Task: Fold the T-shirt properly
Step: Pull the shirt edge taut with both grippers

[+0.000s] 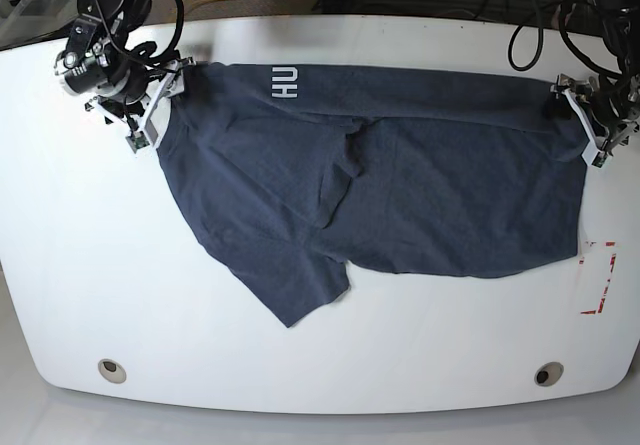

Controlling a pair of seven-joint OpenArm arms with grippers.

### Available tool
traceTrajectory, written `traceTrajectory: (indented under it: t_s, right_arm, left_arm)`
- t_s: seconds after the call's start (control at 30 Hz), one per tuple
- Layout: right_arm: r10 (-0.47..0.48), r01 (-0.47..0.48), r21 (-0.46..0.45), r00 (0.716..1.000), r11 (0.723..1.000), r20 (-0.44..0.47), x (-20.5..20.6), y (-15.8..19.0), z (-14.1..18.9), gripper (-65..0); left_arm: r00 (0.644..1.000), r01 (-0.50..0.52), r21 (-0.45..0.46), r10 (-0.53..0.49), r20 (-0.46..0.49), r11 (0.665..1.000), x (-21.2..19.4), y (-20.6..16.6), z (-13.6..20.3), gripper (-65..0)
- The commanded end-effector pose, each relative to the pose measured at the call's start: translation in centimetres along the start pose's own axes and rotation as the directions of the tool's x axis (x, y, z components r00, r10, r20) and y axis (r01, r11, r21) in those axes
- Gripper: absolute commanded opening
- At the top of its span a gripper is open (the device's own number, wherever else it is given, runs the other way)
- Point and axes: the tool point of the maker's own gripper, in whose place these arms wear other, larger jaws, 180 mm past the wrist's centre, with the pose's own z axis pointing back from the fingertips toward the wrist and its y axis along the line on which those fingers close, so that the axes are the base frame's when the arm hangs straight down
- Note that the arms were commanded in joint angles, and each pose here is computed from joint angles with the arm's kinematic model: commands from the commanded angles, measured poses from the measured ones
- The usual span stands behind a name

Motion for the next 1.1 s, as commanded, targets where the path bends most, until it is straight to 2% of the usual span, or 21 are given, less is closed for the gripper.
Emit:
traceTrajectory:
  t_s: [0.0,0.07,0.17,0.27,0.37,0.5,0.67,0.73,0.77,0.93,1.0,1.07]
  right_arm:
    - [-0.004,0.004,0.022,0.999,1.0,0.042,0.7,0.0,-0.4,-25.0]
    - [-0.029,0.027,0.042,0.999,0.999,0.03,0.1,0.1,-1.1,-25.8]
    - [-0.063,0.063,0.074,0.998,0.995,-0.001,-1.2,0.1,-2.5,-35.0]
    - [-0.073,0.074,0.077,0.997,0.994,-0.022,-2.1,-0.7,-3.0,-51.8]
    - [-0.067,0.069,0.066,0.997,0.995,-0.032,-2.4,-1.5,-2.9,-63.6]
    - [-0.045,0.047,0.041,0.997,0.998,-0.061,-3.4,-2.6,-2.2,-64.7]
    - [0.003,-0.003,-0.002,0.997,1.0,-0.077,-4.0,-3.7,-0.7,-64.5]
    - [0.021,-0.022,-0.013,0.997,1.0,-0.071,-3.9,-3.6,-0.2,-62.1]
    - [0.03,-0.032,-0.018,0.997,0.999,-0.067,-3.8,-3.5,0.0,-57.9]
    - [0.051,-0.053,-0.034,0.998,0.998,-0.046,-3.2,-3.3,0.8,-29.2]
    - [0.067,-0.068,-0.044,0.997,0.997,-0.027,-2.6,-3.2,1.2,-19.3]
    - [0.081,-0.081,-0.054,0.997,0.995,-0.011,-2.0,-3.2,1.6,-18.2]
  left_arm:
    - [1.0,0.013,0.023,-0.013,0.003,1.0,0.1,0.9,0.8,-16.0]
    - [1.0,0.013,0.02,-0.013,-0.003,1.0,-0.2,0.8,0.8,-16.0]
    - [1.0,0.013,0.012,-0.013,-0.018,1.0,-0.9,0.4,0.6,-16.0]
    - [0.999,0.014,0.004,-0.014,-0.036,1.0,-1.8,0.0,0.7,-16.1]
    - [0.998,0.009,-0.005,-0.01,-0.066,1.0,-3.2,-0.4,0.6,-19.2]
    - [0.994,0.002,-0.017,-0.004,-0.11,1.0,-5.4,-1.0,0.8,-20.7]
    - [0.99,0.044,-0.032,-0.048,-0.135,0.999,-6.7,-2.4,1.7,-20.6]
    - [0.991,0.055,-0.043,-0.06,-0.123,0.998,-6.7,-3.4,1.9,-20.4]
    - [0.992,0.06,-0.041,-0.064,-0.106,0.997,-6.5,-3.9,2.2,-20.4]
    - [0.997,0.063,-0.007,-0.063,-0.038,0.998,-5.1,-5.0,3.7,-20.0]
    - [0.997,0.071,0.022,-0.07,-0.044,0.997,-4.4,-4.8,4.4,-15.8]
    - [0.996,0.079,0.06,-0.076,-0.037,0.995,-3.6,-4.0,5.3,-13.2]
